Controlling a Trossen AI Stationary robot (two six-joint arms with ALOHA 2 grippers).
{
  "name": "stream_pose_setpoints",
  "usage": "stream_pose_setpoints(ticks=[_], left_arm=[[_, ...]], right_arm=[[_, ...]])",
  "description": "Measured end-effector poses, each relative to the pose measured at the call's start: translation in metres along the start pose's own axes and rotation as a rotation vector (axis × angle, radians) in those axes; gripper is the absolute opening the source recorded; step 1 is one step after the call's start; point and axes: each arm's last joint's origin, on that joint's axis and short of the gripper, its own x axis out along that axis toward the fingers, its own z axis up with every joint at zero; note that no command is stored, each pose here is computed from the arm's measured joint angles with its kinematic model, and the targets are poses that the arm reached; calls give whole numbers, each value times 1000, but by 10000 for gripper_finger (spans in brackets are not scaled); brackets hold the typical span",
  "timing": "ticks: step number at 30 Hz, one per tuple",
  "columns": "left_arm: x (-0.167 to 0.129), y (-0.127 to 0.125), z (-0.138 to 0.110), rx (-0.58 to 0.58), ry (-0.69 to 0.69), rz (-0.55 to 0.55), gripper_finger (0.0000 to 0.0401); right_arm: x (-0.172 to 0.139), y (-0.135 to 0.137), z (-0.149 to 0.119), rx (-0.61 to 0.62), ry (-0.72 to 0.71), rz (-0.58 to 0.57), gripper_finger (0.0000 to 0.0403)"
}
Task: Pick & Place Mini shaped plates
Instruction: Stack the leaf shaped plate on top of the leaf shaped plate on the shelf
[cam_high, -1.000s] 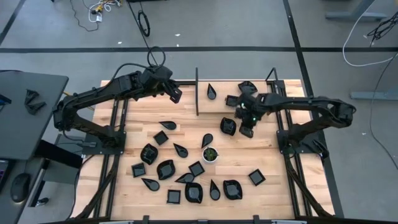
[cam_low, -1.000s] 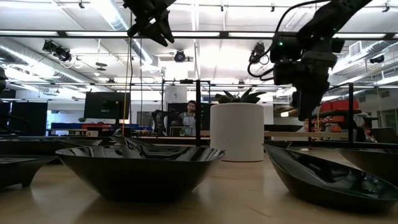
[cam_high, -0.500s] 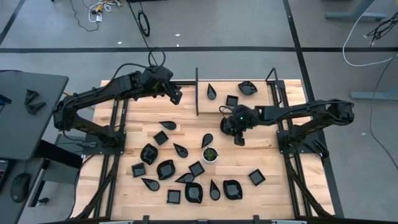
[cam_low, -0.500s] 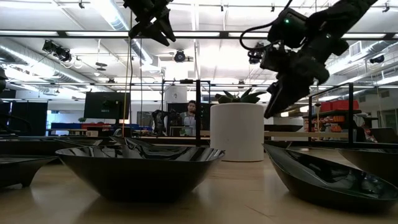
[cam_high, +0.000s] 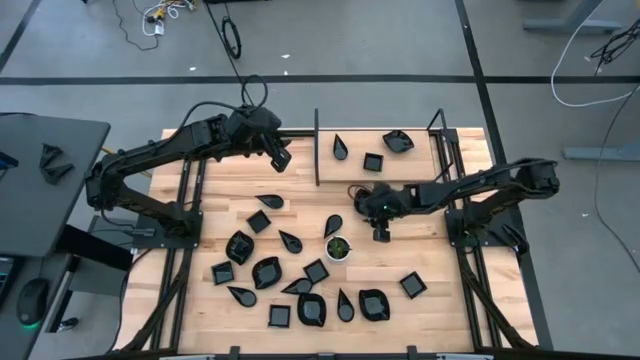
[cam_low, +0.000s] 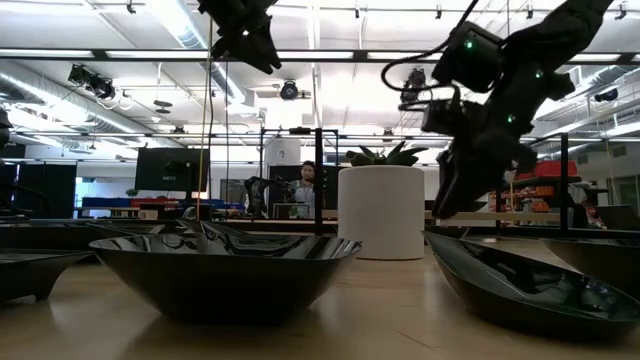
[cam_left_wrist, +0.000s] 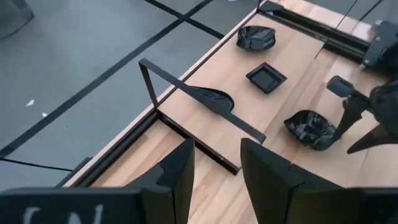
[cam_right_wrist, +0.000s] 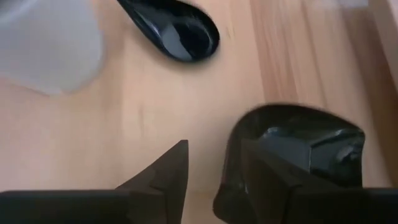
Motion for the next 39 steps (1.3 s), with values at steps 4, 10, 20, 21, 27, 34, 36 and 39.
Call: stream_pose_setpoints(ticks=[4, 10, 20, 21, 27, 34, 36, 39], left_arm=[[0, 0, -1, 10, 11, 1, 135], [0, 0, -1, 13, 16, -15, 135], [0, 0, -1, 11, 13, -9, 135], [0, 0, -1, 9, 12, -7, 135], [0, 1, 0, -2, -2, 26, 135], [0, 1, 3, -64, -39, 36, 135], [0, 1, 3, -85, -38, 36, 135], [0, 1, 3, -116, -40, 39, 135]], right_arm=[[10, 3, -1, -7, 67, -80, 146], [11, 3, 2, 24, 60, -120, 106], [12, 3, -4, -26, 86, -110, 38], [12, 3, -4, -35, 86, -110, 35], [12, 3, -5, -64, 101, -110, 11], [1, 5, -4, -79, 114, -95, 3], [-12, 5, 1, -87, 86, -69, 2], [-35, 5, 9, -124, 14, 15, 2]])
